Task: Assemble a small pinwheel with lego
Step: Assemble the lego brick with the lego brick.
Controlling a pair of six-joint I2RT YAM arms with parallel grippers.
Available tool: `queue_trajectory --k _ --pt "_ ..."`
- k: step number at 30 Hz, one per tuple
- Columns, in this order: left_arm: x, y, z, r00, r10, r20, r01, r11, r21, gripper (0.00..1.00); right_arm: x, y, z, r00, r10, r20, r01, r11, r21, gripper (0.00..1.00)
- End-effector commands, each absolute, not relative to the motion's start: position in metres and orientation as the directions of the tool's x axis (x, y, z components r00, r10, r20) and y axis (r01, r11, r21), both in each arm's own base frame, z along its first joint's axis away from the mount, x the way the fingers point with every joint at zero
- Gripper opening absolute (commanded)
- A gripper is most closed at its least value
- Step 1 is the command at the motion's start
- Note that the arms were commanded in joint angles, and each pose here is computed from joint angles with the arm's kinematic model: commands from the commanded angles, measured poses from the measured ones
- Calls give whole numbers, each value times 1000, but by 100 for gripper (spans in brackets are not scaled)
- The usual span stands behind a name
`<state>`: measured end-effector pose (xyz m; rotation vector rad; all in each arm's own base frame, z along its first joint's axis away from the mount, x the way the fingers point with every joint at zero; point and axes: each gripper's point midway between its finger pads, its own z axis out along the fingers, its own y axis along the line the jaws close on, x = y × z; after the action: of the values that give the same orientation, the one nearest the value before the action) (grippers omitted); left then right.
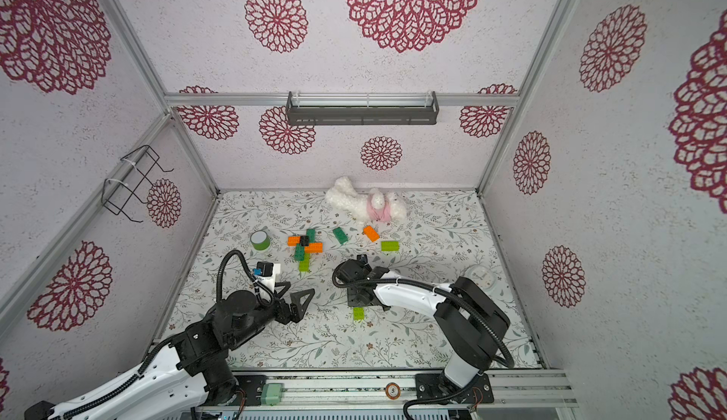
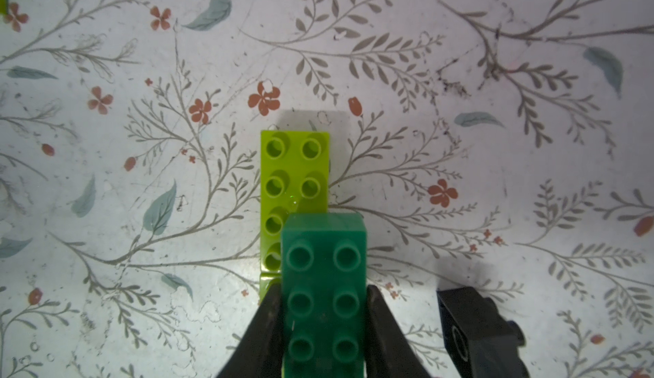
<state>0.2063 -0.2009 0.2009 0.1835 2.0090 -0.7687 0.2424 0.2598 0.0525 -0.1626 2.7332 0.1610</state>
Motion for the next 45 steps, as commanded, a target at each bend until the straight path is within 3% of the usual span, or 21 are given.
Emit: queue_trajectory --k 1,36,45 --pt "208 -199 208 -533 -194 -824 408 793 -451 97 230 246 42 -928 -120 -352 -143 989 40 20" --pt "211 -196 208 -519 -171 -837 404 814 -417 97 217 229 12 -942 -211 -262 -193 977 -95 17" --pt "214 -194 207 -517 -178 -838 391 821 -415 97 229 240 32 -927 -207 -314 -195 978 -70 26"
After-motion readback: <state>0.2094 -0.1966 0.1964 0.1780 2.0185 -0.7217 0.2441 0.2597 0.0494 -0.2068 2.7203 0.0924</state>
